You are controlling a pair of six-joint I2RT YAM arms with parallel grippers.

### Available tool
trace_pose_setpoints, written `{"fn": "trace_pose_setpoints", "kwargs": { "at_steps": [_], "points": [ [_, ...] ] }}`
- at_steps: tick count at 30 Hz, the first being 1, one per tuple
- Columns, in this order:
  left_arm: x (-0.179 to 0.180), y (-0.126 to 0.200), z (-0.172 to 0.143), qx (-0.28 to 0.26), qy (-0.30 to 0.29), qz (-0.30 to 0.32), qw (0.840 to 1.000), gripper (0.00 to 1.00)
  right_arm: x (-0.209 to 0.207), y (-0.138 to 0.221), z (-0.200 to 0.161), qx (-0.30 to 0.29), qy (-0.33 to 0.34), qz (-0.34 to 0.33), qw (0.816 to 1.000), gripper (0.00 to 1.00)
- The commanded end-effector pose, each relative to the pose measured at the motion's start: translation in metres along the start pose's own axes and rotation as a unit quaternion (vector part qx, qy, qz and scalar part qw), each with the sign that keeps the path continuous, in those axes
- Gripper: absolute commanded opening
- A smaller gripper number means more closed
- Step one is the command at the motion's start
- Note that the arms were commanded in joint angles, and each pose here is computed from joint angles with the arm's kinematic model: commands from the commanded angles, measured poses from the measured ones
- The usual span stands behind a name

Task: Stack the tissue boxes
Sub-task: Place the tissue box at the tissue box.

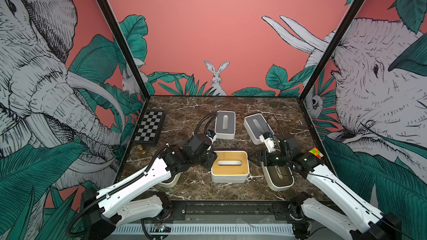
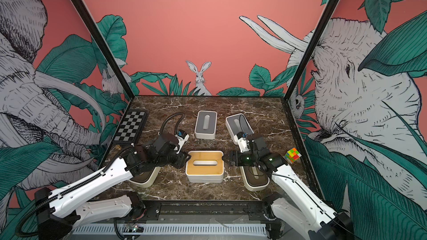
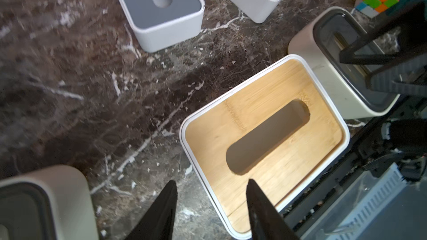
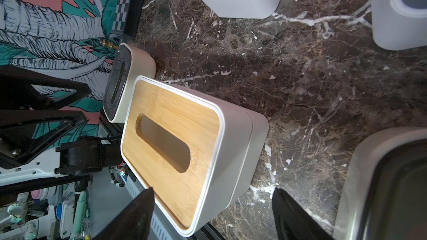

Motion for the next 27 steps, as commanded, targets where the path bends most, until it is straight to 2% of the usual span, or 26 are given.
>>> {"fn": "trace_pose_setpoints", "kwargs": {
  "at_steps": [1, 6, 10, 17, 27],
  "points": [
    [0.0, -0.008, -0.017, 0.033, 0.114, -0.018, 0.993, 0.49, 0.004, 0.002, -0.002, 0.007, -0.01, -0.01, 1.0, 0.73],
    [0.0, -0.01, -0.015, 0.017, 0.129, -0.027, 0.991, 0.48, 0.005, -0.004, -0.006, 0.004, -0.012, -0.009, 1.0, 0.6],
    [0.002, -0.013, -0.017, 0.03, 0.133, -0.017, 0.991, 0.48, 0.007, -0.011, -0.011, 0.011, -0.005, -0.014, 1.0, 0.6],
    [0.003, -0.021, -0.019, 0.021, 0.142, -0.019, 0.989, 0.48, 0.011, -0.021, -0.014, 0.021, 0.002, -0.001, 1.0, 0.64],
    [0.005, -0.029, -0.023, 0.005, 0.155, -0.021, 0.988, 0.49, 0.014, -0.025, -0.016, 0.032, 0.01, 0.005, 0.999, 0.63]
  ]
}}
Point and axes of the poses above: each gripper's point midway between its finger pads, its own y axis back along the fingers, its own x axis along the line the jaws close on, z = x × y, the point moved 8 cm from there along y, back along the fingers, and after that the axes turned 8 degrees about -y, right-handed, at the moved point
